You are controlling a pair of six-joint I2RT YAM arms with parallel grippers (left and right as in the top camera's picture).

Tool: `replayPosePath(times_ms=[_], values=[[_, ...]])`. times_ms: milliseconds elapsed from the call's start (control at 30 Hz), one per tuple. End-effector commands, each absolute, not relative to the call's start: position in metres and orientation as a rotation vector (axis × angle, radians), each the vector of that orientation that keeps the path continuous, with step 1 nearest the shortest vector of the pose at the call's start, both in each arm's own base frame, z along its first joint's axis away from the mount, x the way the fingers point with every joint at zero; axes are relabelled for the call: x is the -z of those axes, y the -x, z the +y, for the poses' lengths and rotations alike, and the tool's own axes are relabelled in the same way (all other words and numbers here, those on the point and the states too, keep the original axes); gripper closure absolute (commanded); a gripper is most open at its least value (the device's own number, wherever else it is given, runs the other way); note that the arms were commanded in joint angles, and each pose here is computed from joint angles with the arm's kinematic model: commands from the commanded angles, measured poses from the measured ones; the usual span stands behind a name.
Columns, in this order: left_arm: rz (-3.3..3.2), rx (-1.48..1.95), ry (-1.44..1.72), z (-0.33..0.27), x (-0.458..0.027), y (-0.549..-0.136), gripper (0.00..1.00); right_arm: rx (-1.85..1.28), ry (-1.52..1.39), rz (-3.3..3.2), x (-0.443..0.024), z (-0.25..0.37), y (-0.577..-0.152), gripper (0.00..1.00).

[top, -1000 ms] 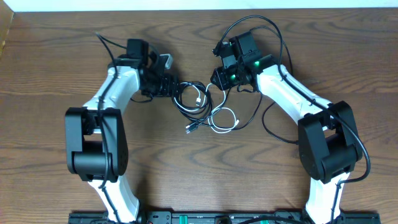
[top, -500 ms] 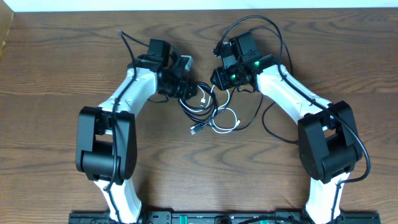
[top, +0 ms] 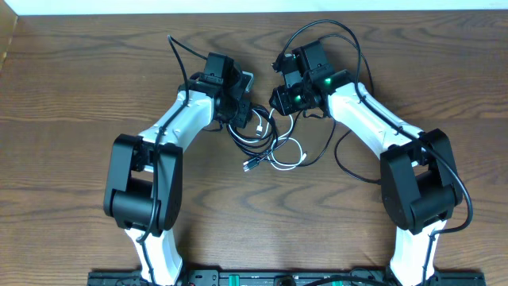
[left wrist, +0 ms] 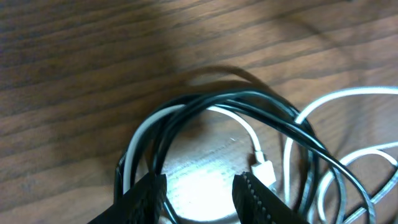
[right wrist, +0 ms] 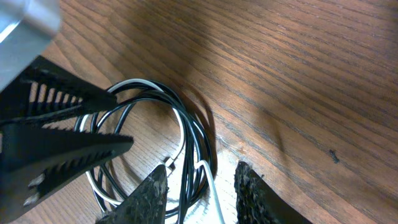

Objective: Untangle cables

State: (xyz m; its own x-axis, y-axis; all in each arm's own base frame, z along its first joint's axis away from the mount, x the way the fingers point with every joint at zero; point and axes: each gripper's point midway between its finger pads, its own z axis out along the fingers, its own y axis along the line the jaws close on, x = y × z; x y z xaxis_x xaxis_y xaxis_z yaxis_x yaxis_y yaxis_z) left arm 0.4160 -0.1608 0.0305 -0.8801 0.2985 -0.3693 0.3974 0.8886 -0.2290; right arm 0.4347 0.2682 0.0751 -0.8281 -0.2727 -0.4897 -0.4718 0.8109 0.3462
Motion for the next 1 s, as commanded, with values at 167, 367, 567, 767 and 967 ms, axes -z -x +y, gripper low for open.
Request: replayPosePath(times_ms=[167, 367, 567, 767, 967], values=[[2.792, 0.303, -0.482, -0.145, -0.004, -0.416, 0.59, -0.652, 0.56, 2.566, -0.079, 0.273, -0.434, 0.68], [2.807, 0.301, -0.482, -0.144, 0.002, -0.414, 0.69, -0.651, 0.56, 2.578, -0.077, 0.272, -0.432, 0.67], [2.862, 0.299, -0.485, -0.142, 0.021, -0.406, 0.92, -0.648, 0.559, 2.59, -0.075, 0.271, -0.43, 0.61], [2.821, 0.327, -0.488, -0.145, -0.019, -0.405, 0.93, -0.644, 0.558, 2.59, -0.075, 0.27, -0.43, 0.38], [2.7, 0.315, -0.623, -0.145, -0.077, -0.399, 0.93, -0.645, 0.561, 2.594, -0.075, 0.271, -0.428, 0.38]])
